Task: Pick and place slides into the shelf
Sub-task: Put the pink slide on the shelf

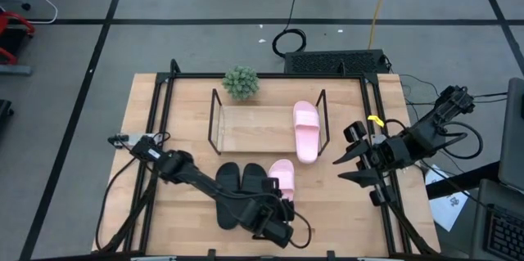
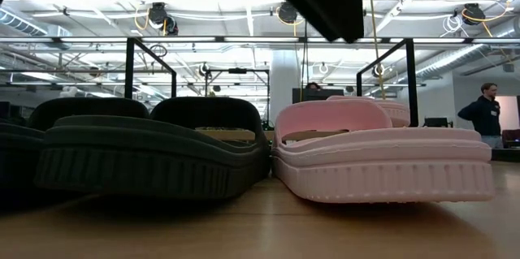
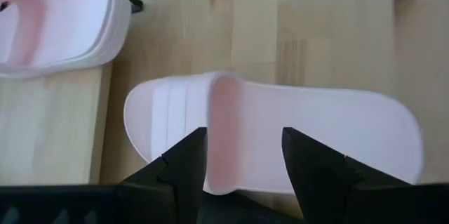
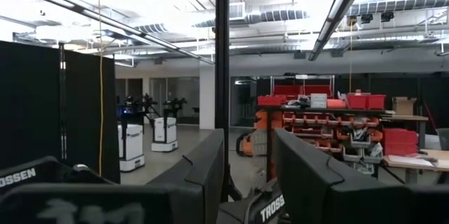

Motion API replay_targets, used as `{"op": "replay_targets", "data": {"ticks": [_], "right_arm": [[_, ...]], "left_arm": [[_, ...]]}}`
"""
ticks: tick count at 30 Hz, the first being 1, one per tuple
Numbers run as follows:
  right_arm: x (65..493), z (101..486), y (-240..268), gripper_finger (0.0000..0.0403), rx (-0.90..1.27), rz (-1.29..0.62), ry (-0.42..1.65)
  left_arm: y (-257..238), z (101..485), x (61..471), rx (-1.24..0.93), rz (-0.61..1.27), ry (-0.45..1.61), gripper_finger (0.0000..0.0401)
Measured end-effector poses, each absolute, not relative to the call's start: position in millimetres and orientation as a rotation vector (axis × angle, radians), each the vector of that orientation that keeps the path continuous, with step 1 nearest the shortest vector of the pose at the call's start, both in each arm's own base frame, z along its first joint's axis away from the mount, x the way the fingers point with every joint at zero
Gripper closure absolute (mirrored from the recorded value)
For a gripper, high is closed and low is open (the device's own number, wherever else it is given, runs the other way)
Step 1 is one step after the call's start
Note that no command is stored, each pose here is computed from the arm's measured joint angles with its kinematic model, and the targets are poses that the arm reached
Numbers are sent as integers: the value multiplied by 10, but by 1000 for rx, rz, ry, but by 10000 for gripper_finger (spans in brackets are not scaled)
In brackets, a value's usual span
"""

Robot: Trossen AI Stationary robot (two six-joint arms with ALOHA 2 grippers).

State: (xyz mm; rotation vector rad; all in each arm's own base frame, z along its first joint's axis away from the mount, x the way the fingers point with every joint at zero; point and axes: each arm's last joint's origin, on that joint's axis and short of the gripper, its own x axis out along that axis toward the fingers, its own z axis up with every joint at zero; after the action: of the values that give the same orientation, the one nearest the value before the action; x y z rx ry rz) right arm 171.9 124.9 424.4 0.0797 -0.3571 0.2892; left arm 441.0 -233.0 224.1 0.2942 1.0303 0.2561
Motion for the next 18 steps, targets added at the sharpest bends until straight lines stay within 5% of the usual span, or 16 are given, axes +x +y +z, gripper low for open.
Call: {"op": "replay_targets", "data": {"ticks": [18], "right_arm": [[1719,4244,1249,292,77,290,-358]], "left_arm": [[-2190,1888,4443,299,320,1077,213]]}}
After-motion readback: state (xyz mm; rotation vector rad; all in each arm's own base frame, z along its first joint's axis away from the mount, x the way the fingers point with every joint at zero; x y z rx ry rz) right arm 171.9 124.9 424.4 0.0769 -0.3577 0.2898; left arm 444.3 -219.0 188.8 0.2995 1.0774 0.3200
